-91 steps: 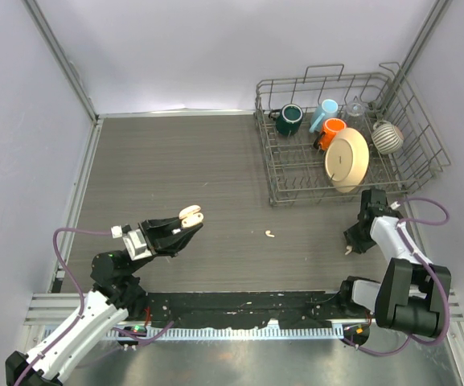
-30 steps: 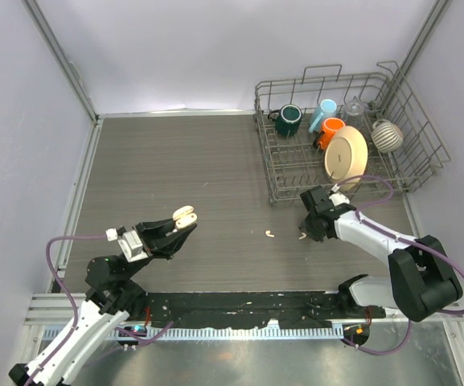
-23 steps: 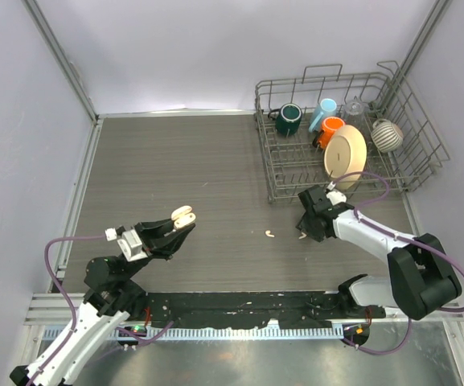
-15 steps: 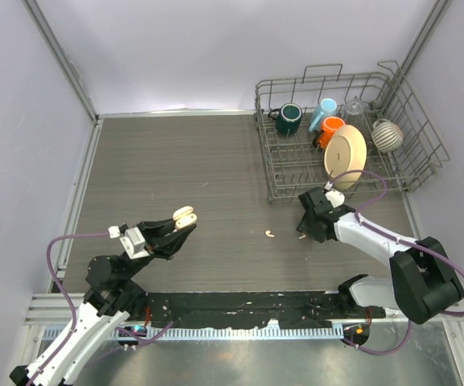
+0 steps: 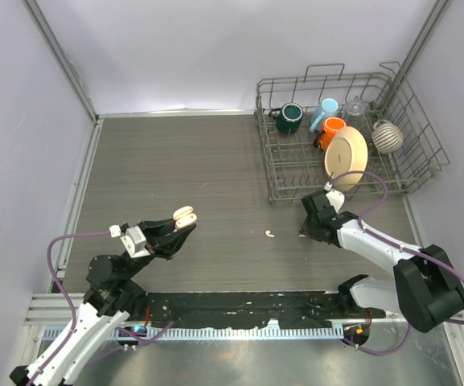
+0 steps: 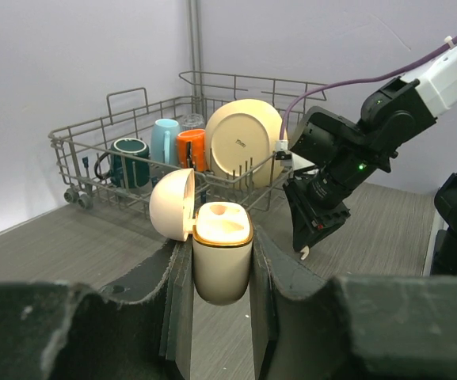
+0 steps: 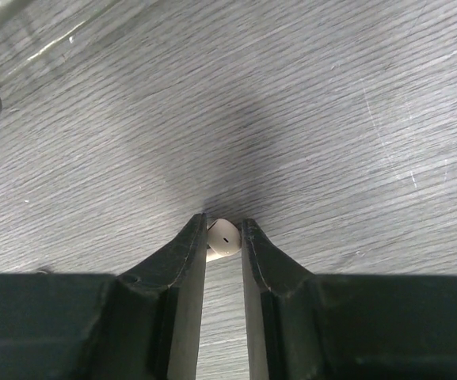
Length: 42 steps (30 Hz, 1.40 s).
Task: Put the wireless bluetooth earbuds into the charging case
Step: Pick up the earbud from the center of the board.
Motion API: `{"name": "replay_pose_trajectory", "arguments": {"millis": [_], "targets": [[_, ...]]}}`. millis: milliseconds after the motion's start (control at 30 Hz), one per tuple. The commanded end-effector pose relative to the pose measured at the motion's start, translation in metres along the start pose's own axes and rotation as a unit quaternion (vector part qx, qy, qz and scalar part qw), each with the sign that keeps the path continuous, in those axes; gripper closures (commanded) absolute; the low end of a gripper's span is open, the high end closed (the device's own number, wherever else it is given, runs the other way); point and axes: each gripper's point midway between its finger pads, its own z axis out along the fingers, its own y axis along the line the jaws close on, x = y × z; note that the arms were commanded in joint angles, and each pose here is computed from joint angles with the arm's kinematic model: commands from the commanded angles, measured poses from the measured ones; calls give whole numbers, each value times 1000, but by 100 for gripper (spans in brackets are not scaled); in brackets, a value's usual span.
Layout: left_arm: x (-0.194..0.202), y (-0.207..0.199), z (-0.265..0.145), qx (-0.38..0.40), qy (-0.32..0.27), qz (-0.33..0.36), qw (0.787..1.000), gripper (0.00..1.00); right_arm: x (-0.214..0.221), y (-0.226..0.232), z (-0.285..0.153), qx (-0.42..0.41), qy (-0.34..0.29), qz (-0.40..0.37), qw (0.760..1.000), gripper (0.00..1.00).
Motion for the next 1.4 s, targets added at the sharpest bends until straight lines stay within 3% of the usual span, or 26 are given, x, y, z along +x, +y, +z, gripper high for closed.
{"name": "replay_pose_trajectory", "arguments": {"millis": [0,233,600,767,833,1033,1133,1367], "targets": [[-25,-1,1,-3,-30,4,1000,100,41,-19,-1,9,54,-9,998,75],[-22,1,3,-3,-22,8,1000,100,48,-14,-16,0,56,-16,998,76],[-19,1,5,-2,-15,8,1000,100,61,-3,-20,39,48,-113,992,74],[-18,1,4,-2,-14,8,1000,100,54,10,-25,33,26,-134,990,84],[-17,2,5,-4,-14,8,1000,100,45,23,-36,15,-8,-152,988,89],[-15,3,6,-7,-10,6,1000,100,-3,82,-103,-73,-126,-190,971,91],[-15,2,7,-4,-8,5,1000,100,-37,112,-145,-103,-190,-213,953,95],[-17,-1,17,10,-6,-4,1000,100,-74,157,-220,-106,-309,-300,896,98]]}}
